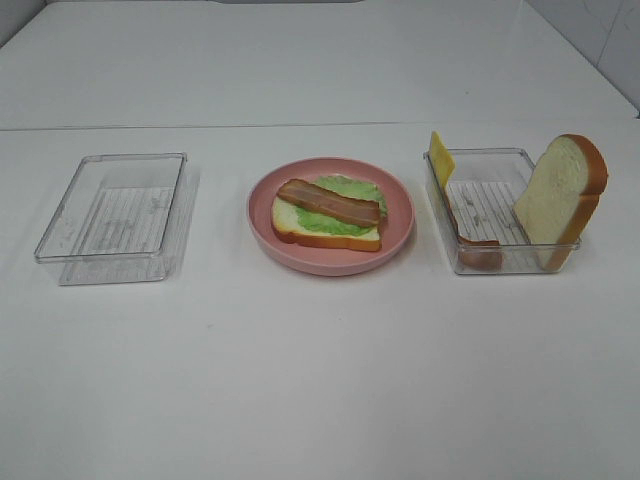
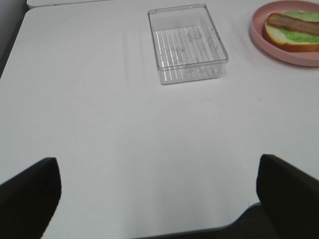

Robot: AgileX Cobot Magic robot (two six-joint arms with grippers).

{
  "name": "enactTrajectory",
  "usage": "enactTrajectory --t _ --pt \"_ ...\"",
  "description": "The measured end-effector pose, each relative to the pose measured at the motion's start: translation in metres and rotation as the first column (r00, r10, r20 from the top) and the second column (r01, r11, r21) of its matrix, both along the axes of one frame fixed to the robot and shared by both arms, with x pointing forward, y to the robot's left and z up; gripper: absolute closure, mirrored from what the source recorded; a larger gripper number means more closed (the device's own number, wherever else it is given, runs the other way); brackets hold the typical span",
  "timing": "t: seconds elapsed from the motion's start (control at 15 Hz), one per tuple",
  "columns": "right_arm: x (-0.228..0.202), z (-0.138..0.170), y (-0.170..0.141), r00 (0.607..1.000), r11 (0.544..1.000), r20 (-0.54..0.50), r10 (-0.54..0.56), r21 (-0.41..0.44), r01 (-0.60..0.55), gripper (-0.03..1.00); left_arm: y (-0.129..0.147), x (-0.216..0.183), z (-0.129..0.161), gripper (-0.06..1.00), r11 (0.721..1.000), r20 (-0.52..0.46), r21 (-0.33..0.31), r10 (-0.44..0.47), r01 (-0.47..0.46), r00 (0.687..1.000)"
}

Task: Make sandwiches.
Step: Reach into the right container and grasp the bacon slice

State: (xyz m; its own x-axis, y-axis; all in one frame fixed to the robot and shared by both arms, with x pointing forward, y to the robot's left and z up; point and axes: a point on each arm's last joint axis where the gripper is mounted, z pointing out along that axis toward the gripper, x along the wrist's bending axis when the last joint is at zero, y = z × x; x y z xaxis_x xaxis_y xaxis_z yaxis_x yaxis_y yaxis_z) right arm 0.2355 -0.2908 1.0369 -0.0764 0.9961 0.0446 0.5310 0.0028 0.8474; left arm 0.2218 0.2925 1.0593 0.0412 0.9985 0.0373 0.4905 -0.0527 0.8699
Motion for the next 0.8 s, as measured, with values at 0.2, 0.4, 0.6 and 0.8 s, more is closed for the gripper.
enactTrajectory --t 0.2,0.4,0.6,0.8 --pt "0.0000 0.0000 0.0000 1.000 1.000 0.000 0.000 0.000 0.000 0.00 0.0012 0.0076 -0.0043 -0.04 0.998 0.032 -0.044 0.034 -0.033 0.999" --pt "0.0000 0.0000 0.0000 1.000 1.000 0.000 0.000 0.000 0.000 0.00 0.0056 0.0083 -0.0037 -0.04 0.990 0.041 -0.089 0.112 -0.108 0.993" --pt "0.0000 0.0000 0.0000 1.000 1.000 0.000 0.000 0.000 0.000 0.00 0.0058 0.0083 -0.0037 -0.04 0.990 0.041 -0.092 0.115 -0.111 0.992" --pt "0.0000 0.0000 0.0000 1.000 1.000 0.000 0.000 0.000 0.000 0.00 0.0058 0.0083 -0.0037 -0.04 0.990 0.041 -0.092 0.115 -0.111 0.992"
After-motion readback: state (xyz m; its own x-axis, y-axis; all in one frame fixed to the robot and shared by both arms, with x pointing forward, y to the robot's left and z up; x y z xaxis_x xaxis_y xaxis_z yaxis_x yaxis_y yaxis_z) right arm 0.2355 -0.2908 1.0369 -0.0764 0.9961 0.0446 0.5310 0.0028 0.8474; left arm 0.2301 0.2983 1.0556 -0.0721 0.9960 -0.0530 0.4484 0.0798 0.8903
